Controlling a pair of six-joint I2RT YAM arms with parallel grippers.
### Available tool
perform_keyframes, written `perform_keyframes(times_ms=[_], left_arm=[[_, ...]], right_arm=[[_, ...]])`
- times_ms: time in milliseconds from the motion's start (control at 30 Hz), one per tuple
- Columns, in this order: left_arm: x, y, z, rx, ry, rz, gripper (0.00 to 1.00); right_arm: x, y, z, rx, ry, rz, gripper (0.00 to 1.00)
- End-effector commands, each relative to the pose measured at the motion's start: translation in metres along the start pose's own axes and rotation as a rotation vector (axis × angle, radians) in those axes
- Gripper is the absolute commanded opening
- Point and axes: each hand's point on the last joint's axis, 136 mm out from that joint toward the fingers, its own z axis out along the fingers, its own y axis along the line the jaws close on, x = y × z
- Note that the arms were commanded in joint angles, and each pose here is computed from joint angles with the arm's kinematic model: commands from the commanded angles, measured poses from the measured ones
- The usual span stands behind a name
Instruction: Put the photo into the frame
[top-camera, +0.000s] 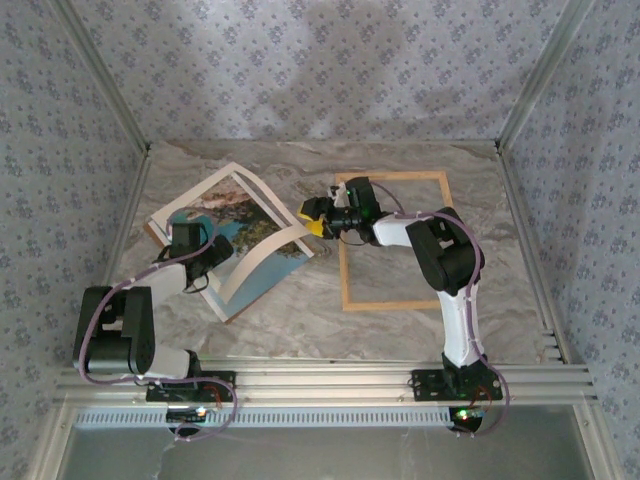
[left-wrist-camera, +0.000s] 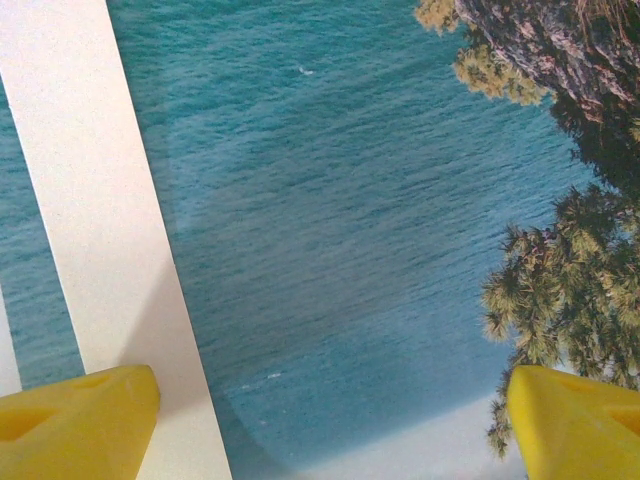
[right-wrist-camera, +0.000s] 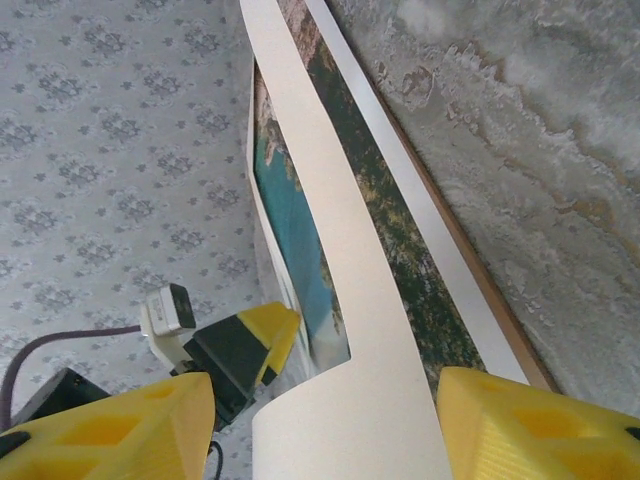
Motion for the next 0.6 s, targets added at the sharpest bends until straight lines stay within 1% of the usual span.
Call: perform_keyframes(times_ms=[0, 333, 567], left_arm=[[0.032, 0.013, 0.004, -0.024, 0.107, -0.012, 0.91], [0.032, 0.013, 0.003, -0.020, 0.105, -0.013, 0.91], [0.032, 0.012, 0.003, -0.016, 0.103, -0.013, 0.91]], right_arm=[[0.005, 0.029, -0.007, -0.080, 0.015, -0.001, 0.63], [-0.001, 0.043, -0.006, -0.149, -0.006, 0.044, 0.66], [0.001, 0.042, -0.003, -0.144, -0.003, 0.059, 0.66]])
